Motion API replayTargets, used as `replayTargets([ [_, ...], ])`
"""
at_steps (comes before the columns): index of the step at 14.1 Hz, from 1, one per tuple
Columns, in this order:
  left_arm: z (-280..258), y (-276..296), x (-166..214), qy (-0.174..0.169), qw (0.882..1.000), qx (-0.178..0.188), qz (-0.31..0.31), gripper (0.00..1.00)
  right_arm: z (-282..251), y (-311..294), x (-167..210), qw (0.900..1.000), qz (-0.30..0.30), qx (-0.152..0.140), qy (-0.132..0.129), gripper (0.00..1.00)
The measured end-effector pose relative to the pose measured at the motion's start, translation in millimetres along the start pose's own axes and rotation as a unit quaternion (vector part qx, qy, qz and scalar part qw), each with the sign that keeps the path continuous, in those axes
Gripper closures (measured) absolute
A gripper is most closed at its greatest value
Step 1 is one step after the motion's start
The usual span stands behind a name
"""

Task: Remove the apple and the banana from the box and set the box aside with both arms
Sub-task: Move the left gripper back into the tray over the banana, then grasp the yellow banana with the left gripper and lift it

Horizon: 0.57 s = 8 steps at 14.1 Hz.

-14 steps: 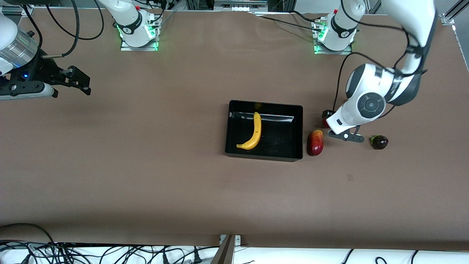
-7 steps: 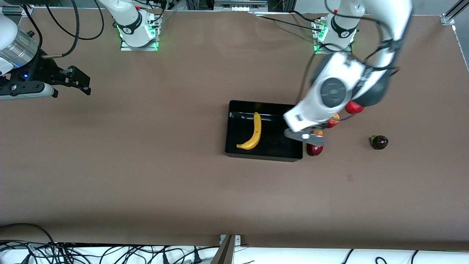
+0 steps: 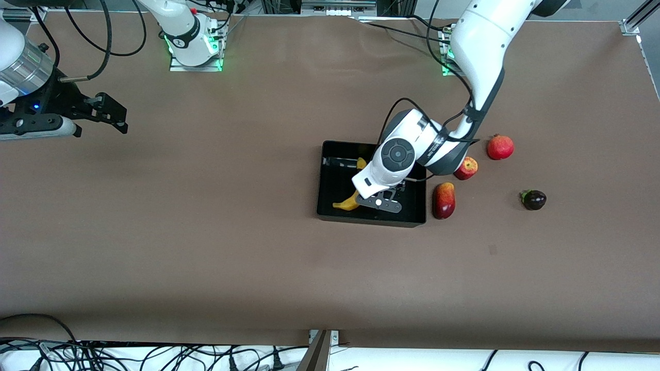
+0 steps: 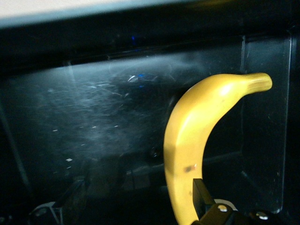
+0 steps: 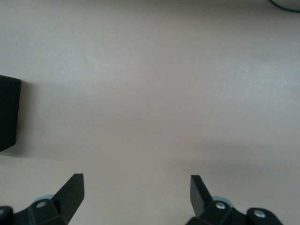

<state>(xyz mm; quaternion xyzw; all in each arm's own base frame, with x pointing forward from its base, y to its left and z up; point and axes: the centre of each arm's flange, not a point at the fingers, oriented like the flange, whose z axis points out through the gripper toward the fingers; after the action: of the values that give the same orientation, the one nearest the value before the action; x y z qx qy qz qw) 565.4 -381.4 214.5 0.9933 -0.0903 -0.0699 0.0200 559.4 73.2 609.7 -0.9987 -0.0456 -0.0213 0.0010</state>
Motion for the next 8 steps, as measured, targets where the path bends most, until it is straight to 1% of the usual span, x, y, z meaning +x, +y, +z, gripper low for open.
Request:
replayTargets([
  [3,22,16,-9,0.017,1.000,-0.009,-0.005,0.00,0,0,0,1.000,0.000,0.000,0.000,0.00],
  [5,33,15,-14,0.018,1.000,-0.009,-0.005,0.00,0,0,0,1.000,0.000,0.000,0.000,0.00],
  [6,35,14,-14,0.017,1.000,-0.009,-0.006,0.07,0,0,0,1.000,0.000,0.000,0.000,0.00],
  [7,35,12,-13,0.018,1.000,-0.009,-0.007,0.16,0,0,0,1.000,0.000,0.000,0.000,0.00],
  [8,34,12,-13,0.018,1.000,-0.009,-0.007,0.29,0,0,0,1.000,0.000,0.000,0.000,0.00],
])
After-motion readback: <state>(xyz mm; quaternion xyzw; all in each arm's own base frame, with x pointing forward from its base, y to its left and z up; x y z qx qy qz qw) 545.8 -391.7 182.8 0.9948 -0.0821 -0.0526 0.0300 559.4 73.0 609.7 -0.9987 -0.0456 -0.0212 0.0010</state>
